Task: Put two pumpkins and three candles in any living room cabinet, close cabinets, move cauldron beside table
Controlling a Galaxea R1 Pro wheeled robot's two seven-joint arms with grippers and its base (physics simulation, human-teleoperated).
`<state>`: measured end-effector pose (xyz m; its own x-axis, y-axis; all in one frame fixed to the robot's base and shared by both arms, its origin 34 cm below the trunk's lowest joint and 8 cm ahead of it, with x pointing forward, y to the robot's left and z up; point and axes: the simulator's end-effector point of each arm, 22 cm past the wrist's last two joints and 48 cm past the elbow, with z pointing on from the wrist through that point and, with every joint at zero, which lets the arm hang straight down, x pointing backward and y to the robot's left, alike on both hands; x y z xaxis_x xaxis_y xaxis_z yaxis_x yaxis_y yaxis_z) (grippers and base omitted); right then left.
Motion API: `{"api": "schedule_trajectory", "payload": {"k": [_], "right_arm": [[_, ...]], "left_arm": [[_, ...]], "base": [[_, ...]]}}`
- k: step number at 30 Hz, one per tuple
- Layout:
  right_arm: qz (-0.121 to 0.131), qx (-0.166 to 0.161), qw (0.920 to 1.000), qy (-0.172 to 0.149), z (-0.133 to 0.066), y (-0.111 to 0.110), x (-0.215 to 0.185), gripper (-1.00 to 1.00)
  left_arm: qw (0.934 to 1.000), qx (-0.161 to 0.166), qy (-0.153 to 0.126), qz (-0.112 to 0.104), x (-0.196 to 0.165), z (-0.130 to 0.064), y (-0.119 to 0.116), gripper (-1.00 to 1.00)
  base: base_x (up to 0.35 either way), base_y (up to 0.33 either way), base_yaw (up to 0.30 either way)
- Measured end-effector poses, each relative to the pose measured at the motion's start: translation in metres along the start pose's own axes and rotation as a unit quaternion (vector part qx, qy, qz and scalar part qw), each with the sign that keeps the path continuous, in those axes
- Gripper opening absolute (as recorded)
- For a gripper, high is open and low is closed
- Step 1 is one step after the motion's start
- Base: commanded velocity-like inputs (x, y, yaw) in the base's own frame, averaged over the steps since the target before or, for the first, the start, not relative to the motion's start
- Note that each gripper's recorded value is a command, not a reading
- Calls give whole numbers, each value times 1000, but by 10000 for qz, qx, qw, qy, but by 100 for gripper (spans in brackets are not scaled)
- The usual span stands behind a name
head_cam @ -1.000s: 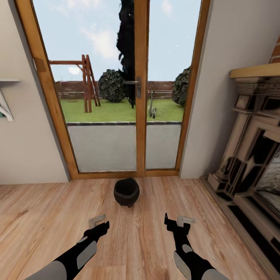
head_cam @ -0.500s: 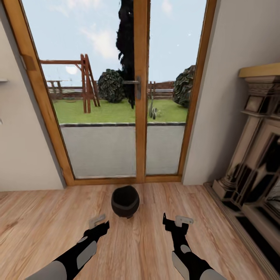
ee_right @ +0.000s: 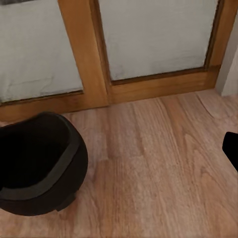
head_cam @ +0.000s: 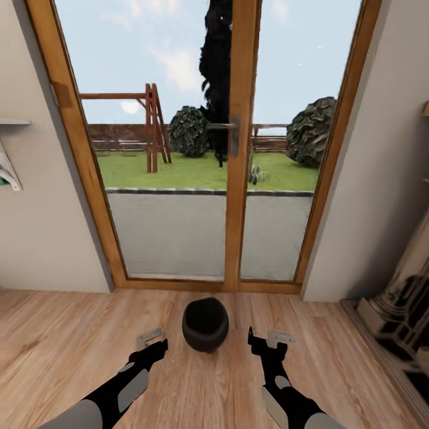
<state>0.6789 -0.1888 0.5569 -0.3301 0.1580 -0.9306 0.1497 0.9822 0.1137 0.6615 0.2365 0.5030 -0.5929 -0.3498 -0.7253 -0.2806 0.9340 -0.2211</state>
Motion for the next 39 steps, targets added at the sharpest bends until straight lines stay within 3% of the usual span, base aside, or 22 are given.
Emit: {"api": "schedule_trajectory", "payload": {"k": [5, 20, 26, 39], "right_arm": [[-38, 20, 10000, 60, -1, -3, 6, 100], [-53, 3, 10000, 70, -2, -2, 7, 100], [-239, -94, 9997, 32, -2, 2, 6, 100], [-263, -113, 9996, 39, -2, 4, 6, 100]], "left_arm": [[10000, 2, -7, -2, 0, 0, 0, 100], [10000, 12, 8, 6, 1, 0, -1, 100], [10000, 36, 18, 5, 2, 0, -5, 100], [9999, 35, 96, 3, 11, -1, -8, 100]], "base": [[330, 0, 221], [331, 0, 5], [331, 0, 0], [326, 0, 0]]}}
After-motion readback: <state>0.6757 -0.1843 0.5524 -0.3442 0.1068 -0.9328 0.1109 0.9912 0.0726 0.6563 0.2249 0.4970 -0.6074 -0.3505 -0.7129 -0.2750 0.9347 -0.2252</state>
